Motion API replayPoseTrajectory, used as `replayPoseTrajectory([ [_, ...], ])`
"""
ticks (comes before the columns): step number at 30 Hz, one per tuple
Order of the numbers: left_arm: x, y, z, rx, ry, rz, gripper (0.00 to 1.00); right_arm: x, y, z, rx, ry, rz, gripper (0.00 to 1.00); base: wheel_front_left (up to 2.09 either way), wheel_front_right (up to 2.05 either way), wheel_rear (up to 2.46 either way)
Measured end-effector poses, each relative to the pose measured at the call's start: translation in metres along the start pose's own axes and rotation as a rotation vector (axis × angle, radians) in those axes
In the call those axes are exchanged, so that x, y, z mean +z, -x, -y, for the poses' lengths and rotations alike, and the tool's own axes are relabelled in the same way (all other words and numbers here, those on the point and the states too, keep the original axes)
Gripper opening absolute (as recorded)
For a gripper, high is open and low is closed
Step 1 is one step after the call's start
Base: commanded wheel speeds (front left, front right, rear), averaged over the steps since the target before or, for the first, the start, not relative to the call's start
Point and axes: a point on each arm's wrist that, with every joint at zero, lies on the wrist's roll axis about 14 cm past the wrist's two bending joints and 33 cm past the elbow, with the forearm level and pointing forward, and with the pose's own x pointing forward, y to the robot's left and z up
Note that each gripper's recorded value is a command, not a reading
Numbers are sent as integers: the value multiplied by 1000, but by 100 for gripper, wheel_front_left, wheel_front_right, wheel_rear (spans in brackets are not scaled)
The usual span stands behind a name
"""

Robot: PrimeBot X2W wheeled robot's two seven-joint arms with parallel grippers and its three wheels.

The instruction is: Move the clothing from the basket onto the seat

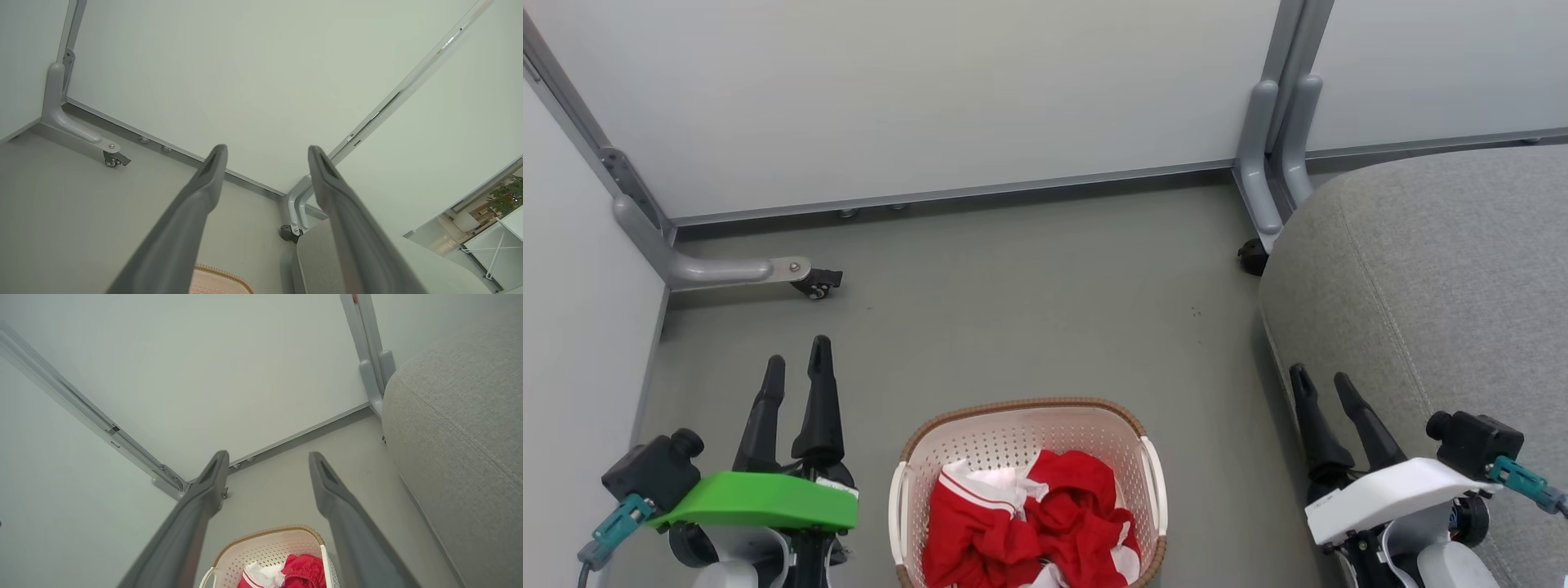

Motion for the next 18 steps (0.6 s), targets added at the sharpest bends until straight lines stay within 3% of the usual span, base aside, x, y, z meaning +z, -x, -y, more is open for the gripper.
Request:
replayPoseTrajectory([
  [18,4,-2,20,-68,-191,37,100,0,-2,-16,67,212,19,100,0,0,0],
])
